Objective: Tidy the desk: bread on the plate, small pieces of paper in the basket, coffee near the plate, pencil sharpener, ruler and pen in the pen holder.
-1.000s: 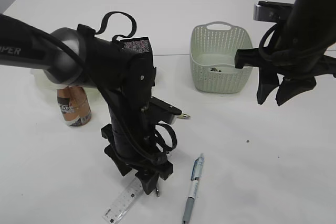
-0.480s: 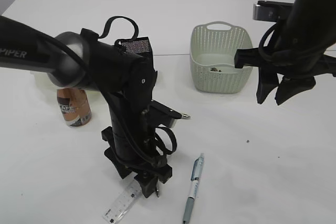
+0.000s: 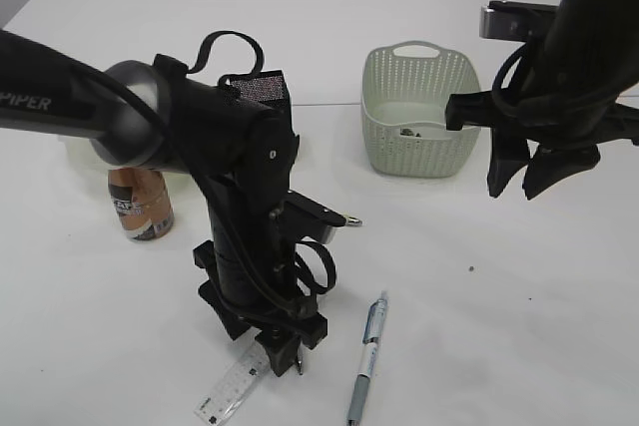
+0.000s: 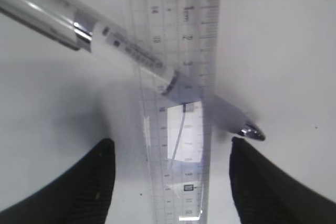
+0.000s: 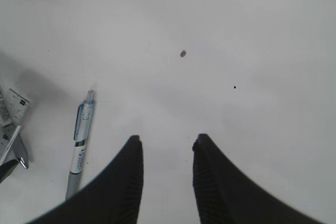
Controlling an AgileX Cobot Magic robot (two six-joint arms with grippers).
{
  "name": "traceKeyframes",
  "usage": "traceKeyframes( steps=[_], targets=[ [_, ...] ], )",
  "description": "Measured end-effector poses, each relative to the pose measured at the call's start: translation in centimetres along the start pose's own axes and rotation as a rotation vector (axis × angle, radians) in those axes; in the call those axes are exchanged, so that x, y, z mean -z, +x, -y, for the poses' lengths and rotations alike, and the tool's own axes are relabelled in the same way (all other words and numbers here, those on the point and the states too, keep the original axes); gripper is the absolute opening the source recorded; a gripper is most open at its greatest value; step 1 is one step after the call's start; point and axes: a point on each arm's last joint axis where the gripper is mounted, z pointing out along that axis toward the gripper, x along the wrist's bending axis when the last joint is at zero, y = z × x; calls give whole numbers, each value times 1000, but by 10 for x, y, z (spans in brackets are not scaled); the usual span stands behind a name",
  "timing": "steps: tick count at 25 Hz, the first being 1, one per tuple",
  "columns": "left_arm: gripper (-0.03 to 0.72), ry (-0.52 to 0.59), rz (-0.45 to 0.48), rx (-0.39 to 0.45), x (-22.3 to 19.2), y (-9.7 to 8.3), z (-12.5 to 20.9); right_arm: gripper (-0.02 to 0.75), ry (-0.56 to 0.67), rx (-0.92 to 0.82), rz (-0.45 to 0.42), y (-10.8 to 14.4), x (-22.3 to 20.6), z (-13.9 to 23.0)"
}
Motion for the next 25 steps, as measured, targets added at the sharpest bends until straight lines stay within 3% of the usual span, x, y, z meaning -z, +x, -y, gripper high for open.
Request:
traceKeyframes(
  steps=[25],
  targets=[
    [497, 7, 6, -6, -4, 0, -1, 240, -2, 0, -1, 0, 0, 0]
  ],
)
